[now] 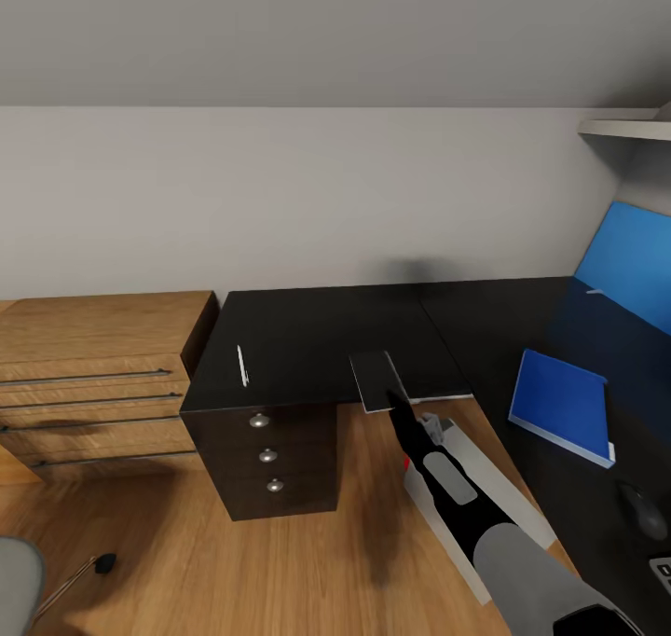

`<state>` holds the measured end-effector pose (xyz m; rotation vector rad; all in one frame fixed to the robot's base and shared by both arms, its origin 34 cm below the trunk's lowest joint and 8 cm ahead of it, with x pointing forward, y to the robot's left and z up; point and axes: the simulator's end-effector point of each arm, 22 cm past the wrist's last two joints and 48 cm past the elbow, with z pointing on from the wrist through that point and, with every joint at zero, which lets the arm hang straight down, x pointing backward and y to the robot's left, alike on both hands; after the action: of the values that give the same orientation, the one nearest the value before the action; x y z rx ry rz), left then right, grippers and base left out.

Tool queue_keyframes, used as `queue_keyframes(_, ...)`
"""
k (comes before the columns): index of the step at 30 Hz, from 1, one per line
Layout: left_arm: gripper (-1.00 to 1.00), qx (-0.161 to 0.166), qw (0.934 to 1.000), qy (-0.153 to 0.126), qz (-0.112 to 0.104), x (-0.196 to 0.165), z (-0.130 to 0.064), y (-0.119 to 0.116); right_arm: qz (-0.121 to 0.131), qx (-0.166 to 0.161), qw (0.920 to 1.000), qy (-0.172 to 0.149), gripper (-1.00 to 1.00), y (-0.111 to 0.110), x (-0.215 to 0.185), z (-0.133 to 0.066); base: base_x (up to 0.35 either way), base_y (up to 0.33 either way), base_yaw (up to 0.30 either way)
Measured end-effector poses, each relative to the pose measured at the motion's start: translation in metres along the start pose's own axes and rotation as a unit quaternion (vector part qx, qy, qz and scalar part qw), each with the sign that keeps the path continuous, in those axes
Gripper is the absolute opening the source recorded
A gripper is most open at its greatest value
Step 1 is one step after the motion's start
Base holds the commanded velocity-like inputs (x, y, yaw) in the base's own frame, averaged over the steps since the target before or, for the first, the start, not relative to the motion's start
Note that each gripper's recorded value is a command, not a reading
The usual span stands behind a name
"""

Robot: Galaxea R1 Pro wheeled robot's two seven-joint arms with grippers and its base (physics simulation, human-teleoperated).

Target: In the bedroom, organize the workspace by keeping the computer under the desk, ensuring the monitor is on the desk, placing the keyboard on the desk next to the monitor, placing the mouse on the desk next to the keyboard, moving the folder from the swivel chair onto the desk next to the mouse, stacking the notebook on top of the folder with the pen on top of the notebook, and positioning the swivel chair next to the desk.

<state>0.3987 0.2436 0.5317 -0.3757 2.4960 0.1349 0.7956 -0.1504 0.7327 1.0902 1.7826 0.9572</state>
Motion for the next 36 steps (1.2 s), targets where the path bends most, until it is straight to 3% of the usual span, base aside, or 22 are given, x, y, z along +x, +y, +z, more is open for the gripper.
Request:
queue_keyframes(7,1.0,-0.003,1.0,-0.002,0.008,-0.001,0.002,0.01,0.0,0.0,1.0,0.0,1.0,0.0,-0.001,0.0,0.086,0.03,0.0)
queue_keyframes(36,1.0,-0.004,1.0,-0.004,0.007,0.002,0.01,0.01,-0.001,0.0,1.0,-0.001,1.0,-0.01,0.002,0.003,0.01,0.003,0.0)
